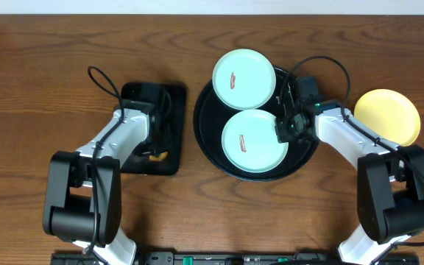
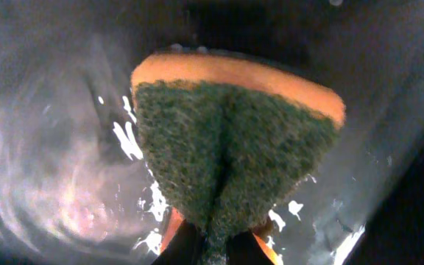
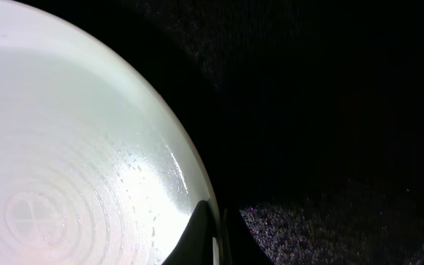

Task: Clean dirty plates on tray and stack at the side
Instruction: 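Grasp the sponge again with left gripper, then scrub the pale green plate with the sponge in left gripper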

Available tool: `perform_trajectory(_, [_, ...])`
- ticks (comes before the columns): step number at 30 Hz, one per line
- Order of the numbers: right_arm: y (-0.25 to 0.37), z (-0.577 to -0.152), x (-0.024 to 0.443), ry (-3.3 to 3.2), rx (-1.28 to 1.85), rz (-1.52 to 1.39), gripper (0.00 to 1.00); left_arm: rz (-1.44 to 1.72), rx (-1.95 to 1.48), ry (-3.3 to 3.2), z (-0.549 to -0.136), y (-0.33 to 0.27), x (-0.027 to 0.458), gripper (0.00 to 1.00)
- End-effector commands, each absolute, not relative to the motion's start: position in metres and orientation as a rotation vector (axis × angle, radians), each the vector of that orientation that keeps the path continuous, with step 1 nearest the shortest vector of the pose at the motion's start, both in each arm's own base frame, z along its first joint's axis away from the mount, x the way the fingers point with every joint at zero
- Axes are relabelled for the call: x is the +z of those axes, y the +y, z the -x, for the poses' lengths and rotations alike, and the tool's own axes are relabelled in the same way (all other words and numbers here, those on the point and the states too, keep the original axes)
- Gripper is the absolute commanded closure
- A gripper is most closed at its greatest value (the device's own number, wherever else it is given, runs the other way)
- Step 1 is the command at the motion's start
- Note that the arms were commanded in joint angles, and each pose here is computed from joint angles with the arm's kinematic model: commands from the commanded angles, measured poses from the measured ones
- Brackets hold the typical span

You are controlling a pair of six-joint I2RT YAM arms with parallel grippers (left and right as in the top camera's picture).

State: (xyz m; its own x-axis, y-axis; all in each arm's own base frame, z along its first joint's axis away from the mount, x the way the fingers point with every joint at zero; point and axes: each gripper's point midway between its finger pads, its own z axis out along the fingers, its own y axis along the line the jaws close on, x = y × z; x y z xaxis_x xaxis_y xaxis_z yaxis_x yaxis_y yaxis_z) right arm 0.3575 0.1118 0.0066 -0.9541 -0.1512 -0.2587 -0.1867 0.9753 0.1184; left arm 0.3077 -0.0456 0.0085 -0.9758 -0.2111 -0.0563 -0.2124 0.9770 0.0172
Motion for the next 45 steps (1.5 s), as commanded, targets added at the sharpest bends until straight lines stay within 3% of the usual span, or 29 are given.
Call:
perform_trajectory(1, [0.104,-0.355,-0.002,2.893,0.15,0.213,0.99,0.324,0.053,3.001,-0.332,-0.044,0.034,0.93])
perform_trajectory(3, [0.104,-0.355,-0.002,2.893,0.15,0.213,0.99,0.322,0.039,2.971,-0.339,-0.046,0.044,0.9])
perform_trajectory(5, [0.104,-0.355,-0.002,2.893,0.15,0.213,0.99,0.321,0.035,2.96,-0.341,-0.046,0.046,0.64])
perform_trajectory(6, [0.104,-0.355,-0.002,2.893,0.15,0.213,0.99,0.321,0.035,2.962,-0.341,-0.046,0.046,0.58])
perform_trajectory(12, [0.104,-0.355,-0.002,2.893,0.15,0.213,0.99,0.322,0.047,2.985,-0.337,-0.045,0.031,0.44])
perform_trajectory(16, [0.104,-0.355,-0.002,2.893,0.15,0.213,0.99,0.32,0.036,2.946,-0.345,-0.046,0.016,0.43])
perform_trajectory(18, [0.104,-0.355,-0.002,2.893,0.151,0.213,0.99,0.324,0.025,2.925,-0.349,-0.047,0.008,0.43])
perform_trajectory(20, [0.104,-0.354,-0.002,2.894,0.151,0.213,0.99,0.334,0.014,2.923,-0.349,-0.048,0.0,0.51])
perform_trajectory(22, [0.104,-0.355,-0.002,2.894,0.152,0.213,0.99,0.342,0.019,2.94,-0.346,-0.047,-0.009,0.65])
perform_trajectory(23, [0.105,-0.354,-0.002,2.894,0.156,0.213,0.99,0.344,0.028,2.963,-0.342,-0.047,-0.015,0.87])
perform_trajectory(24, [0.105,-0.354,-0.002,2.894,0.156,0.213,0.99,0.344,0.027,2.974,-0.34,-0.047,-0.017,0.92])
perform_trajectory(30, [0.105,-0.354,-0.002,2.894,0.156,0.214,0.99,0.347,0.041,3.017,-0.333,-0.047,0.001,0.92])
perform_trajectory(35, [0.105,-0.354,-0.002,2.893,0.156,0.215,0.99,0.338,-0.036,3.008,-0.343,-0.057,0.049,0.92])
perform_trajectory(40, [0.105,-0.354,-0.002,2.894,0.156,0.212,0.99,0.324,-0.323,2.93,-0.363,-0.097,0.105,0.93])
perform_trajectory(45, [0.103,-0.352,-0.003,2.916,0.156,0.083,0.99,0.331,-0.506,2.882,-0.368,-0.148,0.121,0.92])
